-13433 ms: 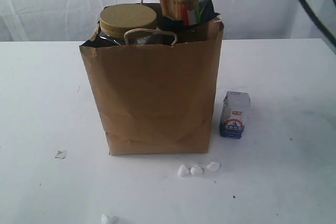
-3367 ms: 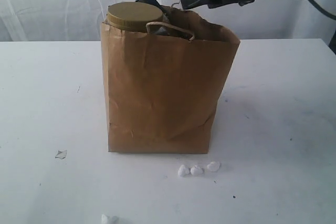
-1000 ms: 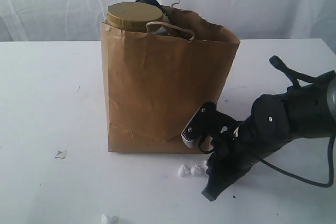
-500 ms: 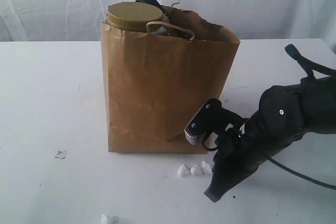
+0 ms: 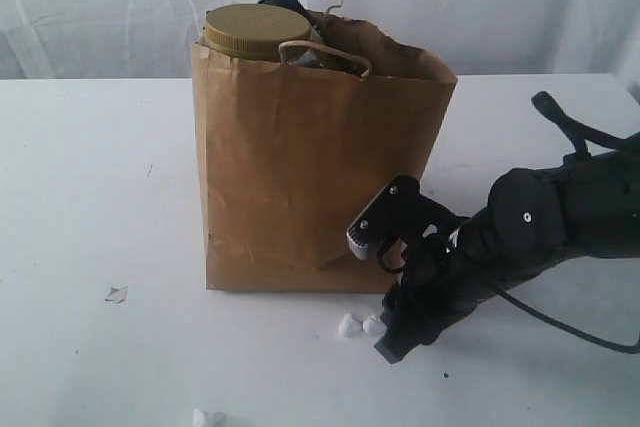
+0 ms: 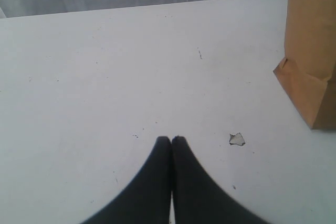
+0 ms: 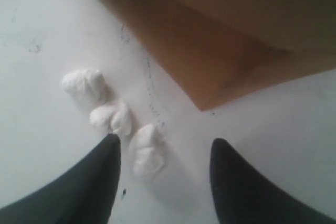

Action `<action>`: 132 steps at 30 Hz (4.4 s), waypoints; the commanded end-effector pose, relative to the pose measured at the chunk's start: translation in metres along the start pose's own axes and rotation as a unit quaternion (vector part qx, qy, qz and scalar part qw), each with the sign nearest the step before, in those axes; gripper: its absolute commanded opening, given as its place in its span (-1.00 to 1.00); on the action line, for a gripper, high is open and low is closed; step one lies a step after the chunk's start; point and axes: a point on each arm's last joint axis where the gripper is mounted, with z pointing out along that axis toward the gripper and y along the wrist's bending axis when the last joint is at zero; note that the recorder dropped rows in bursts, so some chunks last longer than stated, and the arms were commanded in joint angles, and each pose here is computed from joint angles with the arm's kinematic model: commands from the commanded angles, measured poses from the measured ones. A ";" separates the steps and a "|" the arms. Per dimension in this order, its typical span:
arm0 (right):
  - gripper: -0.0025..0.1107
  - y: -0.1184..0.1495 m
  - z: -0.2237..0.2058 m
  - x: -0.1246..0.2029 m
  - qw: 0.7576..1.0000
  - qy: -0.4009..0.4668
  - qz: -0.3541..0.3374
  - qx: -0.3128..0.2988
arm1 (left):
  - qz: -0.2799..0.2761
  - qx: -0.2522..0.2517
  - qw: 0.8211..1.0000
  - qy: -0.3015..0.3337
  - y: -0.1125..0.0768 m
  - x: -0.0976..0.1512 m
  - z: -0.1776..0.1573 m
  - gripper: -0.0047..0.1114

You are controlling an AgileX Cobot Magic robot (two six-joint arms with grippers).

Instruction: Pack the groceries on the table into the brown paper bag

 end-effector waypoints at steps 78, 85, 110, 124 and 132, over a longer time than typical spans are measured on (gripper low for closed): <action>-0.14 -0.025 -0.160 -0.138 0.922 -0.347 0.173 -0.006 | -0.004 0.006 1.000 -0.005 -0.001 0.000 -0.001 -0.92; -0.15 -0.021 -0.191 -0.133 0.912 -0.378 0.160 0.000 | -0.004 0.006 1.000 -0.005 -0.001 0.000 -0.001 -0.92; -0.84 -0.012 -0.138 -0.057 0.978 0.079 0.192 0.017 | -0.004 0.006 1.000 -0.005 -0.001 0.000 -0.001 -0.92; -0.59 0.034 -0.014 -0.044 0.951 0.212 0.169 -0.150 | -0.004 0.006 1.000 -0.005 -0.001 0.000 -0.001 -0.92; -0.28 0.027 0.002 -0.058 0.973 0.119 0.165 -0.112 | -0.004 0.006 1.000 -0.005 -0.001 0.000 -0.001 -0.92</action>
